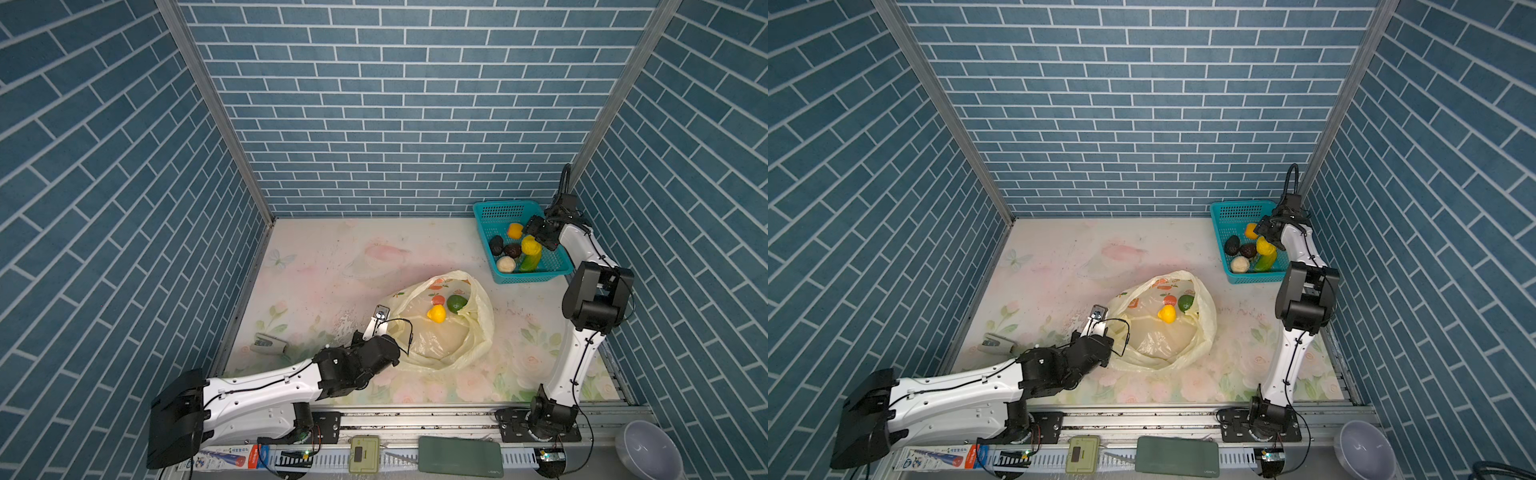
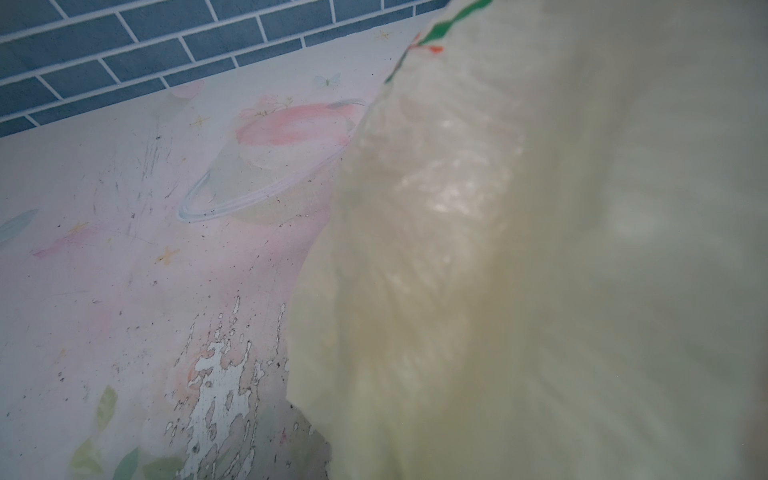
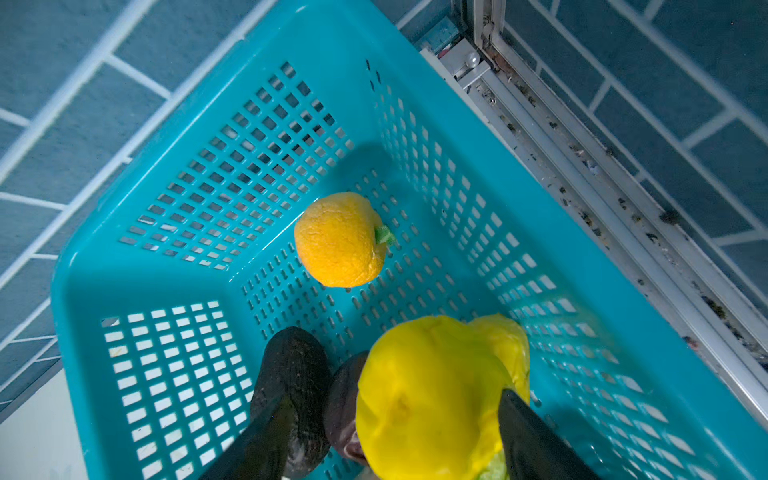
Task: Untie the knot of the plastic bag and take out the fruit
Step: 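Open the right gripper to drop the yellow fruit into the basket, then reach the right gripper back into the bag toward the small lemon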
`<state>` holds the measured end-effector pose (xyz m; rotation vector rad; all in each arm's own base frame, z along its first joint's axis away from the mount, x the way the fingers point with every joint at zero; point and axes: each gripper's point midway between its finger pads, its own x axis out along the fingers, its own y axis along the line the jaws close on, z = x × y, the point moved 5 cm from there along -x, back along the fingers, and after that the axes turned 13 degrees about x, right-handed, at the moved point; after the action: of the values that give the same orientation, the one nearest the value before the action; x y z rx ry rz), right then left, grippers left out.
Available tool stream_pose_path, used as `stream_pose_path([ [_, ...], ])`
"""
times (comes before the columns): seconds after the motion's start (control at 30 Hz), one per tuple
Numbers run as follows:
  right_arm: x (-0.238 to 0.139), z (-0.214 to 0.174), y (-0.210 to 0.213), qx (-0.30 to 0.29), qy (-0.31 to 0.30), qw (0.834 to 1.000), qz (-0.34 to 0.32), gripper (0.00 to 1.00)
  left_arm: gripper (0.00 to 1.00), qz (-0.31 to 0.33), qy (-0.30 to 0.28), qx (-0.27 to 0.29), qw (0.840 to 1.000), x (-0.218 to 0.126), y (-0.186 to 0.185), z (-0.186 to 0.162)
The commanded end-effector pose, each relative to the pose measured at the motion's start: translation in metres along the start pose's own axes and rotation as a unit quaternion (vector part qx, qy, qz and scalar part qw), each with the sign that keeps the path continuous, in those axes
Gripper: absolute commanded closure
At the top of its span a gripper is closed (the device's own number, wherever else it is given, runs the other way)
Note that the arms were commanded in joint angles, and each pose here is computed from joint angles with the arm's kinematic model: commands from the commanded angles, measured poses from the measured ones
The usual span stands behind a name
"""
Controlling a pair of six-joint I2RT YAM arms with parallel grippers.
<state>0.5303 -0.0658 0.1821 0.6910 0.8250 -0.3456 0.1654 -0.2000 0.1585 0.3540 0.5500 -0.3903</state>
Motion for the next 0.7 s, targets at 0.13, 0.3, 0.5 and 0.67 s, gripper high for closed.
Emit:
stream_pose_path([
  [0.13,-0.070,-0.019,0.011,-0.024,-0.003,0.999,0.029,0.22,1.00,0.005,-0.008,-0.005,1.000,-0.007,0.004,0.010],
  [0.3,-0.117,-0.059,0.018,-0.031,0.031,0.996,0.075,0.23,1.00,0.003,-0.012,-0.008,1.000,-0.007,0.004,0.011],
  [0.5,-0.187,-0.128,0.031,-0.058,0.076,0.986,0.134,0.26,1.00,-0.005,-0.016,-0.008,1.000,-0.006,0.000,0.013],
  [0.67,-0.237,-0.202,0.037,-0.086,0.135,0.972,0.173,0.29,1.00,-0.011,-0.021,-0.006,1.000,-0.006,-0.003,0.017],
])
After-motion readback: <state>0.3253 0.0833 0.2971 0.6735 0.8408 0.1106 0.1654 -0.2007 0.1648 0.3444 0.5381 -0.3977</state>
